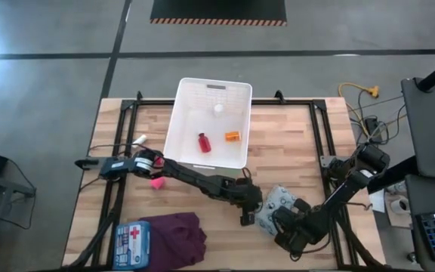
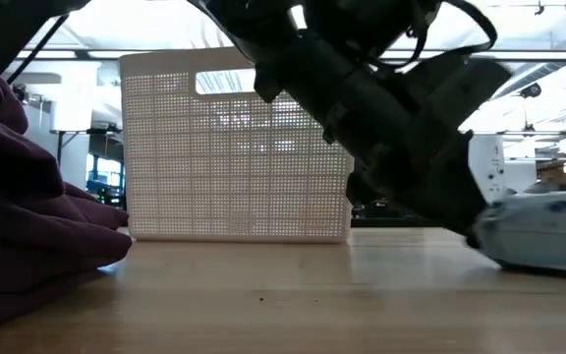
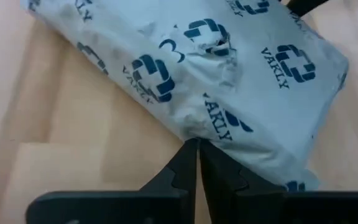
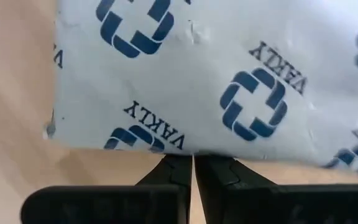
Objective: Pick & place medical supplies in basket/bin
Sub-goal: Put the mailer bag into the white bin
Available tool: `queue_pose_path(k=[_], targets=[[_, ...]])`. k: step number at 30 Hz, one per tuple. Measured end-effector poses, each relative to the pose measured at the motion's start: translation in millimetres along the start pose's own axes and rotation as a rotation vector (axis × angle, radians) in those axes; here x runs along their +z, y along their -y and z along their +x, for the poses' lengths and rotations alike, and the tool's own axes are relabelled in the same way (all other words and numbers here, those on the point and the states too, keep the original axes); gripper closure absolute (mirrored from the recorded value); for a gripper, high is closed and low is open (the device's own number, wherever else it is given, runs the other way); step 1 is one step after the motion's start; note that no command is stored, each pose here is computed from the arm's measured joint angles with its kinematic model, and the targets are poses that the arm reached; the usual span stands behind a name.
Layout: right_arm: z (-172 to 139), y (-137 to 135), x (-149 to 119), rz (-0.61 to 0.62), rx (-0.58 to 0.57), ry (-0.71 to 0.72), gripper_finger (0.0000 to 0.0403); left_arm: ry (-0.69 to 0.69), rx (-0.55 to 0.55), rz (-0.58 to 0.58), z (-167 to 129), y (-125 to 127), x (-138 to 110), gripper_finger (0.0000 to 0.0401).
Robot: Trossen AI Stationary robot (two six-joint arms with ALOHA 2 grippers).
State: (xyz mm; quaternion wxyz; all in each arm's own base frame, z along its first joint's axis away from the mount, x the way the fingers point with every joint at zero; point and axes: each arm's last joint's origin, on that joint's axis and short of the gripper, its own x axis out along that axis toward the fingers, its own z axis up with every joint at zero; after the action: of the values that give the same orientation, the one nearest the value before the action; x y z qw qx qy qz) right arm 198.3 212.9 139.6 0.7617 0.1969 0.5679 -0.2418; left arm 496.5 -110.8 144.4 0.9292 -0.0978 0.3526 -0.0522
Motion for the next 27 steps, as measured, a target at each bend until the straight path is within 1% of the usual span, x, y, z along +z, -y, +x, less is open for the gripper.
queue_pose_path(k=[3,7,9,11,14,15,16,20,22,25,27], targets=[[-11,-4,13,0.014,0.042,0.047,0.0394,0.006,0.008,-0.003,1,-3,-2,0.0395],[-23,-7,28,-0.029,0.037,0.062,0.0394,-0.015,0.015,-0.003,1,-4,-5,0.0395],[-35,-12,36,-0.035,0.058,0.080,0.0394,-0.015,0.013,-0.003,1,-4,-4,0.0395],[-46,-16,42,-0.047,0.054,0.138,0.0394,-0.016,0.006,-0.003,1,-4,-4,0.0395],[-59,-17,50,-0.047,0.007,0.239,0.0394,-0.018,-0.001,-0.003,1,-4,-4,0.0395],[-63,-18,54,-0.042,-0.001,0.272,0.0394,-0.016,-0.011,-0.003,1,-3,-4,0.0395],[-66,-18,57,-0.037,-0.011,0.296,0.0394,-0.005,-0.044,-0.002,1,-1,-3,0.0395],[-61,-14,62,-0.025,-0.051,0.278,0.0394,-0.007,-0.072,0.003,-2,6,-1,0.0395],[-59,-13,62,-0.009,-0.045,0.255,0.0394,0.005,-0.063,0.006,-4,6,1,0.0395],[-58,-11,62,0.044,-0.052,0.235,0.0393,0.011,-0.052,0.005,-5,5,3,0.0395],[-64,-10,62,0.082,-0.051,0.237,0.0386,0.007,-0.051,0.005,-5,6,3,0.0395]])
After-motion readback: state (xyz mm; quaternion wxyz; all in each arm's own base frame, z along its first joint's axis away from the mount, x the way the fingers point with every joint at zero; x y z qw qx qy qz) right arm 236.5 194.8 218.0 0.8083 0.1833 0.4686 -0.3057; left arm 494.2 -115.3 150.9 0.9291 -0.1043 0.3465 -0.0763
